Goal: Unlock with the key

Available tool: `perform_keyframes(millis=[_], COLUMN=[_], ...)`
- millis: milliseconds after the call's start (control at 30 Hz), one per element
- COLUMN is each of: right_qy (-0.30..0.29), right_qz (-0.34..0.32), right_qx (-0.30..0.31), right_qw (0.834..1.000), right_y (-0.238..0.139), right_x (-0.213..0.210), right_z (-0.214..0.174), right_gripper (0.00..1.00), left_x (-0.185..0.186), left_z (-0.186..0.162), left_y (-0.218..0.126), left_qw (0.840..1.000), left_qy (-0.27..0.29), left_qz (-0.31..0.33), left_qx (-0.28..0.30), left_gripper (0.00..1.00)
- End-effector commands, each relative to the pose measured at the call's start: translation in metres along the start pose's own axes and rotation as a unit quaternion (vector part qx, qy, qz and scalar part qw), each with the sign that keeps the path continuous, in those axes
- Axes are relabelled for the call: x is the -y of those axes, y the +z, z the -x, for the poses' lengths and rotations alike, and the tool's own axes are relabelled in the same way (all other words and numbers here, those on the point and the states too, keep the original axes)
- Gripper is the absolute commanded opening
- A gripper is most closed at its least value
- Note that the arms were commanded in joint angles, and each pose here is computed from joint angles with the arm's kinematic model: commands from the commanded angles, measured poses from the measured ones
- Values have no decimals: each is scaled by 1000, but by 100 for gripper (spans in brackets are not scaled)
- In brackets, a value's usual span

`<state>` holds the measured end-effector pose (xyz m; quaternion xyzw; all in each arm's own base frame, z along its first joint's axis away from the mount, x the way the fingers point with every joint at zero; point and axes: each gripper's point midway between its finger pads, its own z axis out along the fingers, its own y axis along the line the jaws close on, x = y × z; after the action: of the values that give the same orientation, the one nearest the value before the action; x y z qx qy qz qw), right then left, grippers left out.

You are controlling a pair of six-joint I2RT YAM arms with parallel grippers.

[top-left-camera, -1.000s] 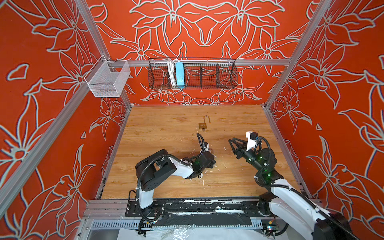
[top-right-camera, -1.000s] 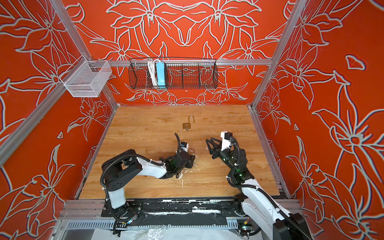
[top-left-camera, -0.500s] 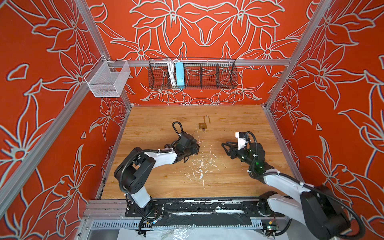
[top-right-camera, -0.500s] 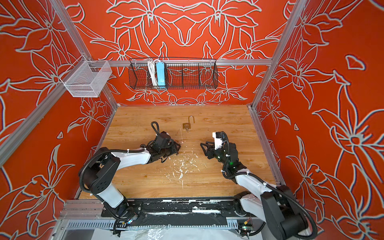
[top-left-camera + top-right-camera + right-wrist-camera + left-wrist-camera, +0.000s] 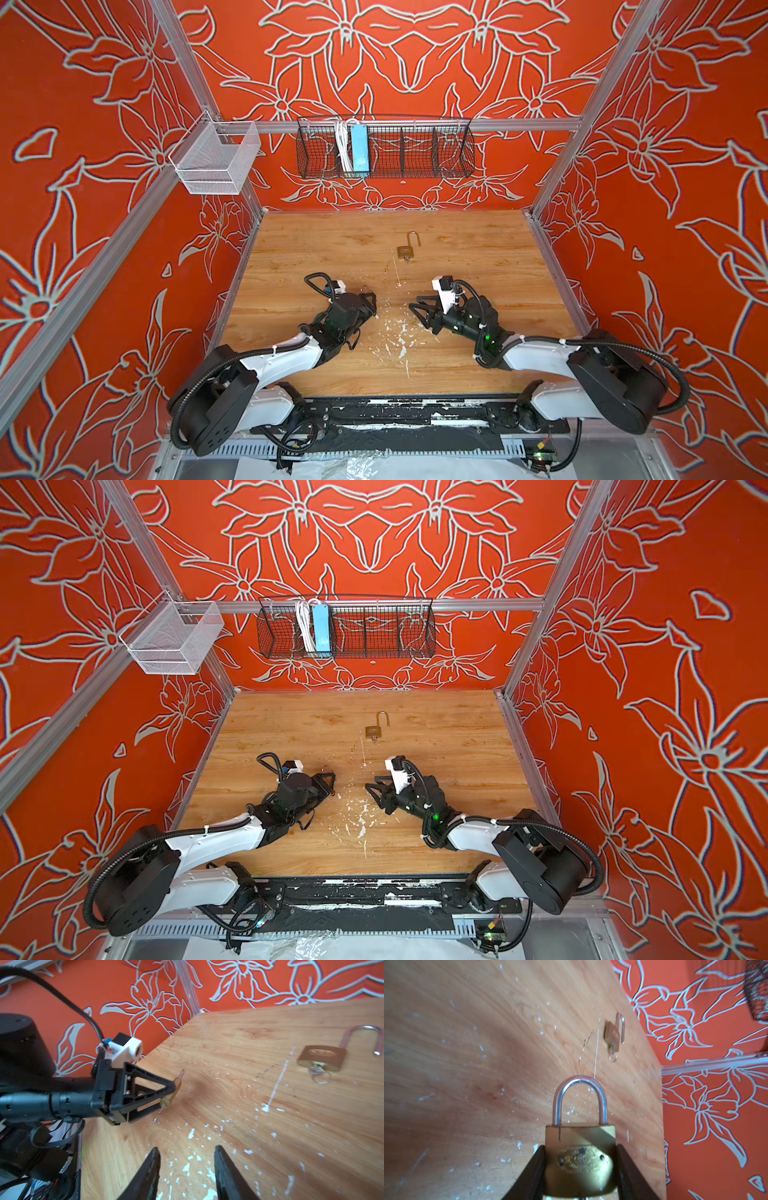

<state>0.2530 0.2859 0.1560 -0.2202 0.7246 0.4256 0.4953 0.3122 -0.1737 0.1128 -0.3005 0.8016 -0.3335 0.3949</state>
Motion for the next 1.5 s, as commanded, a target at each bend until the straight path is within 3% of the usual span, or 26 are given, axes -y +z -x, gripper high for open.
perform_keyframes(millis=[0,200,333,433,567,700,933,1100,1300,1467], right_qy=[-30,-58,-47,-48,-50,-97,-96,-101,-40,-24], right_qz=[-9,-57,-76,-71,-62,-58,-44,-48,-8,22], right_qx=[42,55,87,102,99,133,187,166,164,151], right_qw=[999,995,992,991,992,985,977,980,986,988], right_y=[2,1,-6,-3,18,38,50,70,82,91], right_x=[-9,-23,-32,-45,-64,-100,-108,-107,-92,-97], right_z=[13,27,38,38,32,36,43,41,44,34], right_gripper=[45,45,45,45,45,45,47,44,32,31], left_x=[46,49,52,57,51,53,49,50,50,51], left_z=[33,43,50,58,71,75,76,73,73,73], left_y=[-14,-32,-44,-64,-87,-95,-96,-93,-92,-92], left_qw=[994,979,982,974,966,962,961,962,962,962], left_qy=[-8,-86,-81,-105,-141,-155,-156,-154,-152,-152], left_qz=[-73,-134,-113,-152,-155,-167,-163,-165,-165,-165], left_qx=[76,124,125,133,152,152,162,153,153,154], left_gripper=[0,0,0,0,0,0,0,0,0,0])
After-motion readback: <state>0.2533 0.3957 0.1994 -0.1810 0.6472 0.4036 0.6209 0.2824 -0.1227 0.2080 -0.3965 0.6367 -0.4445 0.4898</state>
